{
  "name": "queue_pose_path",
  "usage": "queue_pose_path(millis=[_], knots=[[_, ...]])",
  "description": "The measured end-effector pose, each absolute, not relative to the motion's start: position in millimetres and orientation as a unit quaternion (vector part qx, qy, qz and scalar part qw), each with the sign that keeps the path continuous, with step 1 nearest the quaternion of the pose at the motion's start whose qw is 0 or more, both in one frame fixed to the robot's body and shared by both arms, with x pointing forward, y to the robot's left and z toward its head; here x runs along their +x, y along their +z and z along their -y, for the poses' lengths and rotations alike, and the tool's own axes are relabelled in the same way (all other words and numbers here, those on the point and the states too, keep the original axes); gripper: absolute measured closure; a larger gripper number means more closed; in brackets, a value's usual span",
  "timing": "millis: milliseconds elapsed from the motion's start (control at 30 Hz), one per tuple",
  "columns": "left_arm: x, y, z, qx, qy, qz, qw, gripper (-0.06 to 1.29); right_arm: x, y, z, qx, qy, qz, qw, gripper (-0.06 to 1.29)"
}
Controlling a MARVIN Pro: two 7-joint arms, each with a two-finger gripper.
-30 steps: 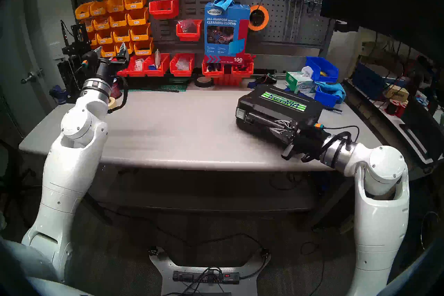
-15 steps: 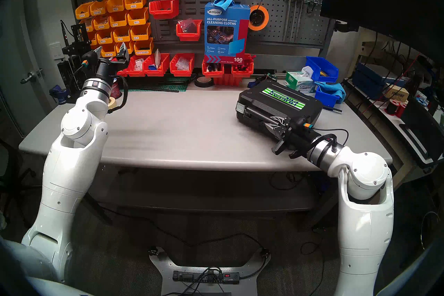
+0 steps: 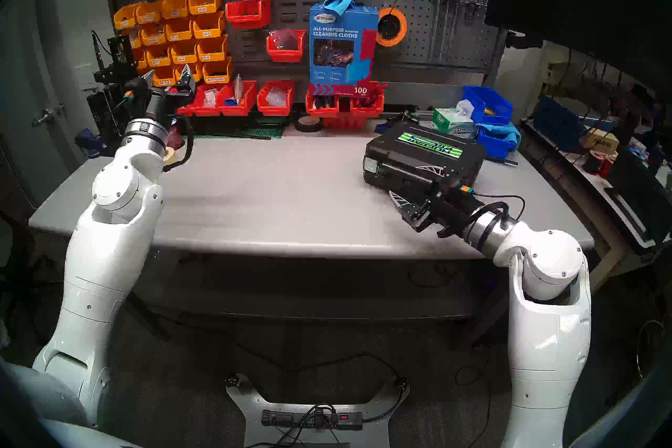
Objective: Open the tool box
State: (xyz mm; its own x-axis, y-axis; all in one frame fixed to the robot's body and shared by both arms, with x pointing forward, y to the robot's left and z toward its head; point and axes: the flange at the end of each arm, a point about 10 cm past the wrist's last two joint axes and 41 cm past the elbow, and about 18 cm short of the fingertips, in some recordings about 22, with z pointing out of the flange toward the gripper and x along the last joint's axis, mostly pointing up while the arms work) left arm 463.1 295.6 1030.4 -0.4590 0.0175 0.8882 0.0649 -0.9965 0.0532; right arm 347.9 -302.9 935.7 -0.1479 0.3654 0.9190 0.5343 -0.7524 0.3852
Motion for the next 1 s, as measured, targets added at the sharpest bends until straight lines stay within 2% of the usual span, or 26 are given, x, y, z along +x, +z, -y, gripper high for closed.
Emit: queue_pose_path(millis=[567, 1000], knots=[[463.1, 1030.4, -295.6, -0.52, -0.853, 0.04, 0.014, -0.01, 362.5, 977.8, 322.6, -0.621, -0.716, 0.316, 0.037, 0.02], [463.1, 1030.4, -295.7, -0.52, -0.853, 0.04, 0.014, -0.01, 387.9, 1016.0, 368.5, -0.592, -0.769, 0.241, -0.035, 0.02]])
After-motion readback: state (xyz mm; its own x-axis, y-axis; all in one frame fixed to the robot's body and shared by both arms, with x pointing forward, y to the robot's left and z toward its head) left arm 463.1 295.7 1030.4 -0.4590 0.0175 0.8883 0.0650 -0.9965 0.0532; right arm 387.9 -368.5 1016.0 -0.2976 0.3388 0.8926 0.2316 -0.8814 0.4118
